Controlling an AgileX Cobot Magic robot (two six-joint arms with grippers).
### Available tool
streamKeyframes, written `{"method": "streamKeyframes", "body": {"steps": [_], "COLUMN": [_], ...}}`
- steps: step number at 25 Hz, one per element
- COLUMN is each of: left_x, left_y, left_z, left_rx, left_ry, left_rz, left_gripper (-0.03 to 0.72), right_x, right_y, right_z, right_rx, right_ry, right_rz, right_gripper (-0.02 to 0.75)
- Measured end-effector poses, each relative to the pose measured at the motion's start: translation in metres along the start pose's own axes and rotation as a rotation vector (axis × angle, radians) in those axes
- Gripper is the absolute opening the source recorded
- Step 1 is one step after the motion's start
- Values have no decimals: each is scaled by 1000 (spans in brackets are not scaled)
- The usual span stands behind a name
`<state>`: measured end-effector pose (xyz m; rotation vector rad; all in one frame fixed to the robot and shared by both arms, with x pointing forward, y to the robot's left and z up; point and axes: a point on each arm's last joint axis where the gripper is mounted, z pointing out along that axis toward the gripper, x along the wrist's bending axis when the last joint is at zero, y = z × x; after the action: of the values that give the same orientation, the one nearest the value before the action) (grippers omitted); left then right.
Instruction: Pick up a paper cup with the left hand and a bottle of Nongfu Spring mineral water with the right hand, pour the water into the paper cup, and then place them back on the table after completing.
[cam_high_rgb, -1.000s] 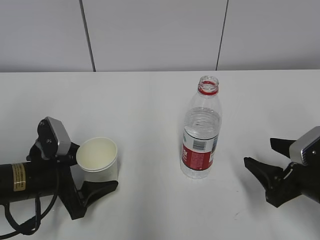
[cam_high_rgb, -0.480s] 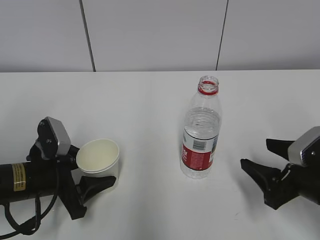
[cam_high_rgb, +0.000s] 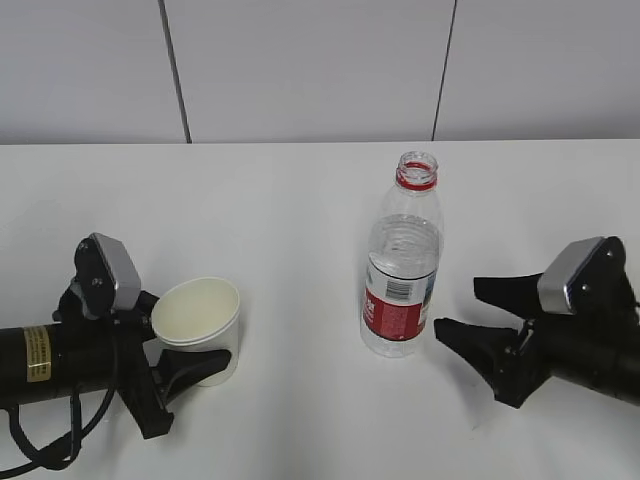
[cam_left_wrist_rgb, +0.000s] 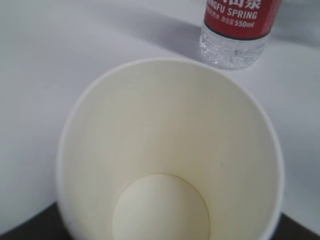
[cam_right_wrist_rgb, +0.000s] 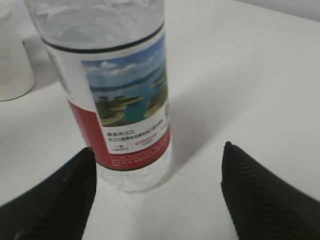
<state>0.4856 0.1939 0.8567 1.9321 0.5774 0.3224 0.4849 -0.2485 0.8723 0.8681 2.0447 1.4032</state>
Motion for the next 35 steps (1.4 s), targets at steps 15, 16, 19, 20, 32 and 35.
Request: {"method": "streamKeyframes", "body": {"steps": [15, 16, 19, 20, 32, 35], "left_x": [-1, -1, -1, -1, -1, -1], "left_y": [4, 4, 4, 4, 4, 5], "left_z": [0, 0, 0, 0, 0, 0], "left_rx": [-44, -44, -44, -44, -45, -60], "left_ry": [-7, -7, -7, -7, -7, -10], "left_rz": [0, 0, 0, 0, 0, 0], "left_gripper": [396, 396, 396, 396, 394, 394], "right_x": [-17, -17, -17, -16, -9, -9], "right_y": [-11, -11, -8, -6, 10, 10], "right_z": [43, 45, 51, 54, 73, 73], "right_rx": [-19, -20, -32, -37, -84, -85], "right_ry": [198, 203, 222, 230, 269, 265], "right_rz": [-75, -73, -96, -103, -161, -158], "right_gripper": [652, 652, 652, 652, 628, 573]}}
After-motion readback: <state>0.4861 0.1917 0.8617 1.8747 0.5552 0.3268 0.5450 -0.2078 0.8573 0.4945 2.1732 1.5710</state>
